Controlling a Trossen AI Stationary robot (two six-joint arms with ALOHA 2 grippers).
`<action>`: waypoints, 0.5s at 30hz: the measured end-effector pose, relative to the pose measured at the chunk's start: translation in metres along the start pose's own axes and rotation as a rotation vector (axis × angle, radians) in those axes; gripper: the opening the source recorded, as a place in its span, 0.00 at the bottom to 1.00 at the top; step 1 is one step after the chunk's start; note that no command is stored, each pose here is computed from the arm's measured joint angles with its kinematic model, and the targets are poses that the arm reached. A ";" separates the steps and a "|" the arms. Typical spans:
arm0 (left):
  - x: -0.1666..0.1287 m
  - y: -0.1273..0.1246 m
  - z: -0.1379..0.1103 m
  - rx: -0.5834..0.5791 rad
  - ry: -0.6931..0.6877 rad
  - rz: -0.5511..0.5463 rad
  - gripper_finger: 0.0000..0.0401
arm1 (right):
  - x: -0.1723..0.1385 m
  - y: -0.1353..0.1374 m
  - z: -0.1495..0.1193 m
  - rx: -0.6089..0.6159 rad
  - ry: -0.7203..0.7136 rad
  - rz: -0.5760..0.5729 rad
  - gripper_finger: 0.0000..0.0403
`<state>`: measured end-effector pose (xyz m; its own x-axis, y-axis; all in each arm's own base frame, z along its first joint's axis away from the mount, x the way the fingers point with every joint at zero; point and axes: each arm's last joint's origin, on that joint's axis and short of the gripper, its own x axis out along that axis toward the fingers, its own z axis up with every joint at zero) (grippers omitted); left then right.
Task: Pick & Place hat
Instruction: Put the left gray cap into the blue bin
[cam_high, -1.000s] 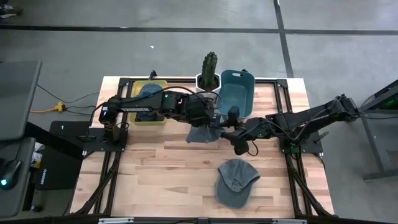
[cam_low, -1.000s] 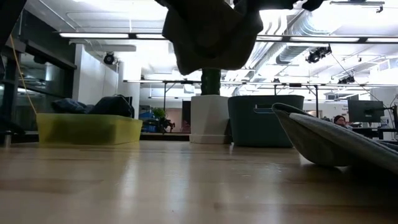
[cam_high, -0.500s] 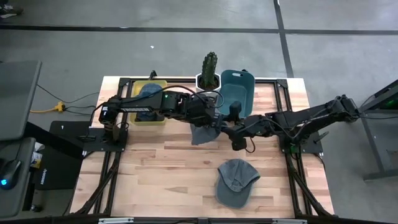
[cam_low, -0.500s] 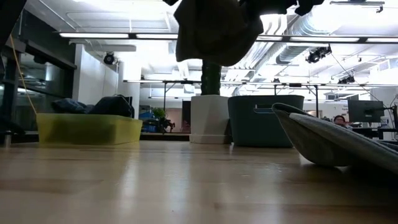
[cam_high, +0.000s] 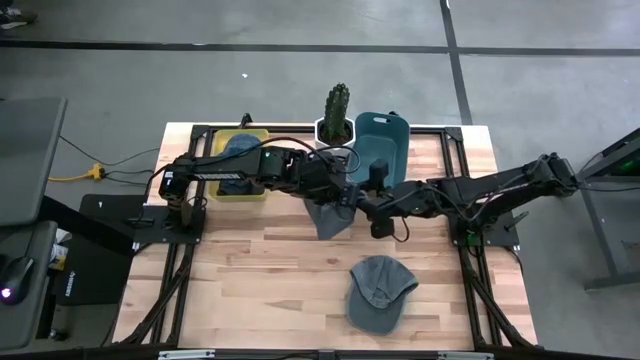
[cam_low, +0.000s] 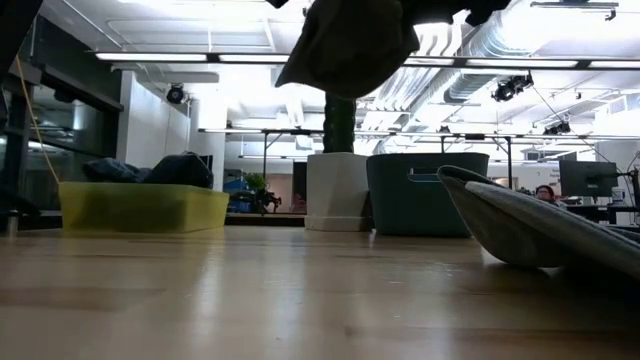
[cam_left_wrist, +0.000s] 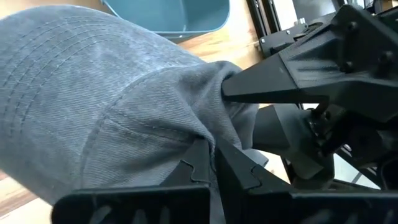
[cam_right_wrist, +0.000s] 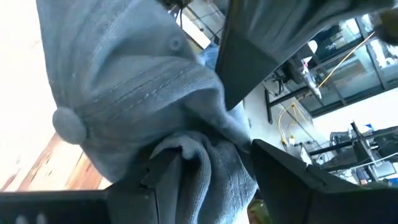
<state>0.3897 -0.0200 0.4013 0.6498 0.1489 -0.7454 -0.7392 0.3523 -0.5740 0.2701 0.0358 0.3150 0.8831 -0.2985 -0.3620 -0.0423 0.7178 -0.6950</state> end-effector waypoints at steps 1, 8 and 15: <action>0.000 0.000 0.000 0.000 0.001 -0.001 0.00 | 0.000 -0.001 0.000 -0.004 -0.007 -0.001 0.45; 0.000 -0.001 0.000 0.016 0.018 -0.016 0.00 | 0.005 -0.009 -0.005 0.001 -0.029 0.018 0.45; 0.000 -0.002 -0.001 0.020 0.020 -0.022 0.00 | 0.009 -0.016 -0.010 0.004 -0.042 0.048 0.45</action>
<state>0.3908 -0.0211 0.4021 0.6621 0.1226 -0.7393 -0.7208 0.3741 -0.5835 0.2741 0.0152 0.3160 0.8991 -0.2368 -0.3682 -0.0833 0.7331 -0.6749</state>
